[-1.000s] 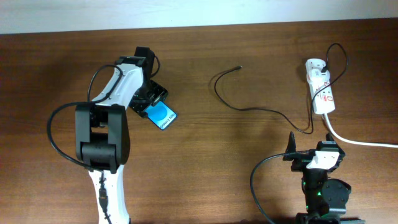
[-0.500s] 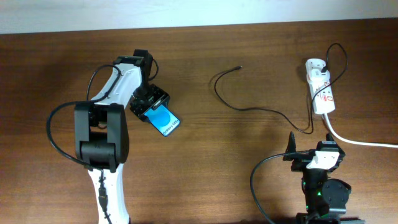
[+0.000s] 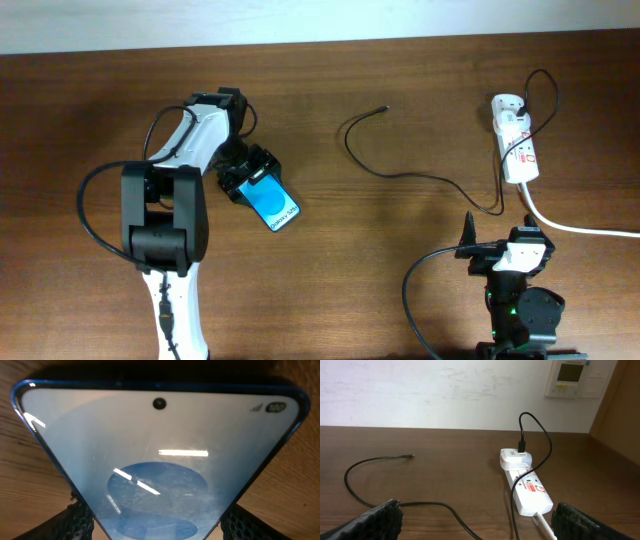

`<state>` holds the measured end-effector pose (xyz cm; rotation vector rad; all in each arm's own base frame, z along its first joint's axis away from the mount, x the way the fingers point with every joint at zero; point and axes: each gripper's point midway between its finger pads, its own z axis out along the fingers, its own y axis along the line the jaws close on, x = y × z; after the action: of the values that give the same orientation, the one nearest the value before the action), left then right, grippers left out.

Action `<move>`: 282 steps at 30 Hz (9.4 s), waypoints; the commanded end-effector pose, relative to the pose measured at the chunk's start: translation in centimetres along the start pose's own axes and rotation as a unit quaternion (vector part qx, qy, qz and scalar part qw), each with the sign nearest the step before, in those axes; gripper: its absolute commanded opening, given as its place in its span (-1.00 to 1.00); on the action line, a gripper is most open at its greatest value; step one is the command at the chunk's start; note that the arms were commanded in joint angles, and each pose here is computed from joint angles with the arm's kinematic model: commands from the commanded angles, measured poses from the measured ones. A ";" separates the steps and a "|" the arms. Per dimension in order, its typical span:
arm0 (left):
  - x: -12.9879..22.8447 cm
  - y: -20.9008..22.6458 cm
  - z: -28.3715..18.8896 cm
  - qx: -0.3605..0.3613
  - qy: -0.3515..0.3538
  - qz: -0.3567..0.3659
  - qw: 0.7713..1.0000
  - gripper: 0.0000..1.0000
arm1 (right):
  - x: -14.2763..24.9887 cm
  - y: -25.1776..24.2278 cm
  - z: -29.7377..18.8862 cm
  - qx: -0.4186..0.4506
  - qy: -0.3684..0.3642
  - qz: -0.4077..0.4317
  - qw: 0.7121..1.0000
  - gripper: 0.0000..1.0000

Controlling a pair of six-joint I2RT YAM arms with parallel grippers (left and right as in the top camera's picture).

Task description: Plug charger to phone and switch on socket

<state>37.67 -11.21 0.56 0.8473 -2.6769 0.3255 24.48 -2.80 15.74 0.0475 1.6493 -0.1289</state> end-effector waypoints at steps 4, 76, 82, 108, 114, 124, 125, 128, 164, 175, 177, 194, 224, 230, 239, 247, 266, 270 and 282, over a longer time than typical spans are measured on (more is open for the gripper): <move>-1.3 0.8 -1.0 -0.027 -0.040 0.012 0.999 0.04 | 0.2 0.0 0.0 0.001 0.001 0.000 1.000 0.97; 12.2 -8.4 -12.0 0.288 0.229 0.160 0.916 -0.06 | 0.2 0.1 0.0 -0.003 0.001 0.012 1.000 0.97; 12.2 -8.4 -12.0 0.288 0.229 0.160 0.916 -0.04 | -0.4 3.6 -0.4 -0.102 0.027 0.376 0.920 0.97; 12.2 -8.4 -12.0 0.288 0.229 0.160 0.916 -0.04 | -12.9 7.5 -0.8 -0.184 0.238 0.345 0.889 0.97; 12.2 -8.4 -12.0 0.288 0.229 0.160 0.916 -0.03 | -12.5 13.0 0.0 -0.199 0.299 0.288 0.888 0.97; 12.2 -8.4 -12.0 0.288 0.229 0.160 0.916 -0.03 | -7.8 28.8 1.9 -0.311 0.343 0.217 0.859 0.97; 12.2 -8.4 -12.0 0.288 0.229 0.160 0.916 -0.03 | -7.0 29.4 2.3 -0.307 0.346 0.211 0.861 0.97; 12.1 -8.3 -12.0 0.289 0.228 0.159 0.916 -0.04 | -5.0 30.5 3.5 -0.283 0.348 0.196 0.872 0.96; 11.9 -8.4 -11.9 0.289 0.224 0.163 0.916 0.35 | -3.5 34.6 5.4 -0.330 0.331 0.214 0.858 -0.74; 5.9 -5.8 -14.1 0.265 0.107 0.182 0.941 0.99 | -3.5 32.2 7.6 -0.285 0.320 0.220 0.876 -0.78; 4.6 -5.0 -17.7 0.288 0.046 0.224 0.930 0.99 | -3.5 30.7 8.5 -0.266 0.323 0.225 0.880 -0.85; 29.9 17.6 -40.8 0.066 -0.628 0.292 0.718 0.99 | -6.8 25.7 7.4 -0.252 0.327 0.249 0.876 -0.92; 10.0 -1.9 -15.0 0.555 0.009 -0.013 0.832 0.81 | -7.5 30.2 5.5 -0.180 0.420 0.548 0.701 -0.92; 11.0 -3.8 -14.2 0.546 -0.009 0.004 0.838 0.32 | -8.6 32.3 3.9 -0.213 0.440 0.567 0.663 -0.92; 11.7 -4.9 -15.6 0.568 -0.011 0.021 0.822 0.10 | -7.5 33.3 2.6 -0.209 0.490 0.576 0.620 -0.91; 11.6 -4.9 -15.6 0.568 -0.011 0.021 0.822 -0.46 | -6.9 34.2 2.7 -0.206 0.506 0.588 0.596 -0.92; 11.2 -4.7 -15.8 0.569 -0.025 0.026 0.821 -1.00 | -5.6 34.9 2.8 -0.261 0.478 0.493 0.678 -0.08; 9.3 -3.4 -15.8 0.569 -0.050 0.033 0.820 -1.00 | -4.5 32.8 4.4 -0.271 0.456 0.429 0.731 0.64; 9.9 -5.9 -10.9 0.543 0.204 0.020 0.815 -1.00 | 0.1 23.8 8.8 -0.122 0.462 0.401 0.781 0.97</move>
<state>36.51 -15.17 12.85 0.9766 -2.0341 1.9428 34.56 21.37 13.69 0.6851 2.5005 1.0017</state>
